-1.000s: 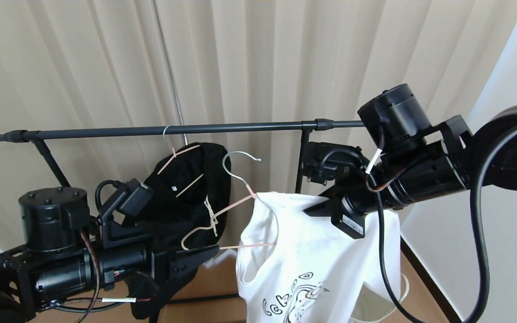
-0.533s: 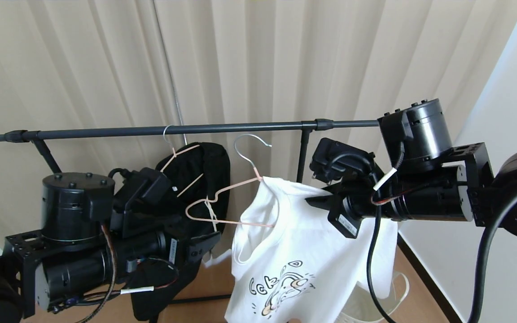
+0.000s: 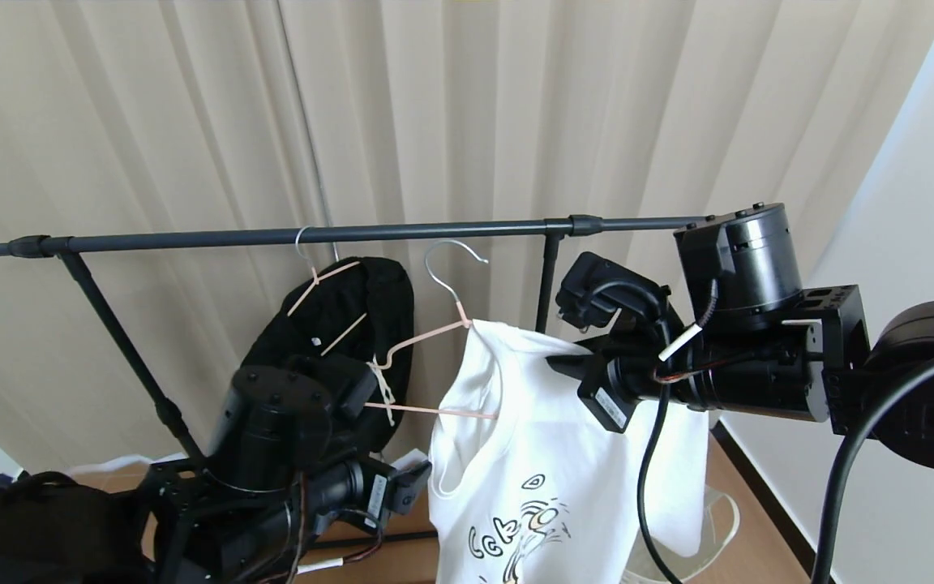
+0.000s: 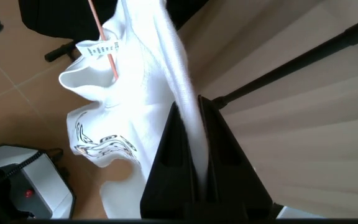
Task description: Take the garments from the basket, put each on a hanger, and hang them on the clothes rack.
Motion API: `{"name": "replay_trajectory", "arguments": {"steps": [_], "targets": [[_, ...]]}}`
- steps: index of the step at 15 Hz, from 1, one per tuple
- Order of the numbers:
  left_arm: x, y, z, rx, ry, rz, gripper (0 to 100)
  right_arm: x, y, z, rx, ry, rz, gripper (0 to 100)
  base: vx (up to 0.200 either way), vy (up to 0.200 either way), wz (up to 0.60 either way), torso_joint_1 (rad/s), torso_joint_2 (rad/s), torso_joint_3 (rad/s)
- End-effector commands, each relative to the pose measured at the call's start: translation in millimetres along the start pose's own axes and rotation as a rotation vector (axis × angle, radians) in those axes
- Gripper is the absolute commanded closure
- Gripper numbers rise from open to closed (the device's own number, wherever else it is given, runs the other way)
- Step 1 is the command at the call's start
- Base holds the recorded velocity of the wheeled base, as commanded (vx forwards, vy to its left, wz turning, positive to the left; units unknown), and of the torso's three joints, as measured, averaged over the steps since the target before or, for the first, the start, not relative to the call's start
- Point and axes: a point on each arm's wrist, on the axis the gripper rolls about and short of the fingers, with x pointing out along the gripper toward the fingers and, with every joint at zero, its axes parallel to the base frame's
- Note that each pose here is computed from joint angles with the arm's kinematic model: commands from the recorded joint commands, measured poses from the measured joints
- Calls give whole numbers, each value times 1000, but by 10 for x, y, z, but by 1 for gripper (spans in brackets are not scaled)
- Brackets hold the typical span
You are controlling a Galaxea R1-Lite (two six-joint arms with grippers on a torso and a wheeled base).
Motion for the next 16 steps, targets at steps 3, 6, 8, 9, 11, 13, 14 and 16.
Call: {"name": "replay_trajectory", "arguments": {"steps": [3, 6, 8, 9, 11, 13, 14, 16], "targets": [[405, -257, -87, -52, 49, 112, 0, 10, 24, 1, 41, 7, -9, 100, 0, 0, 0, 0, 0, 0], [479, -282, -79, -92, -2, 137, 0, -20, 17, 15, 54, 0, -16, 100, 0, 0, 0, 0, 0, 0], [541, -295, -80, -104, -41, 155, 0, -22, 13, 25, 54, -5, -18, 100, 0, 0, 0, 0, 0, 0], [569, -301, -87, -106, -49, 159, 0, -22, 13, 25, 55, -5, -18, 100, 0, 0, 0, 0, 0, 0], [642, -315, -138, -98, -40, 181, 0, -11, 2, 51, 73, -37, -33, 100, 0, 0, 0, 0, 0, 0], [676, -317, -160, -97, -41, 204, 0, -17, -2, 61, 87, -46, -36, 100, 0, 0, 0, 0, 0, 0], [692, -321, -161, -100, -51, 202, 0, -21, -1, 59, 88, -46, -36, 100, 0, 0, 0, 0, 0, 0], [730, -326, -141, -113, -83, 197, 0, -23, 2, 51, 88, -45, -35, 100, 0, 0, 0, 0, 0, 0]]}}
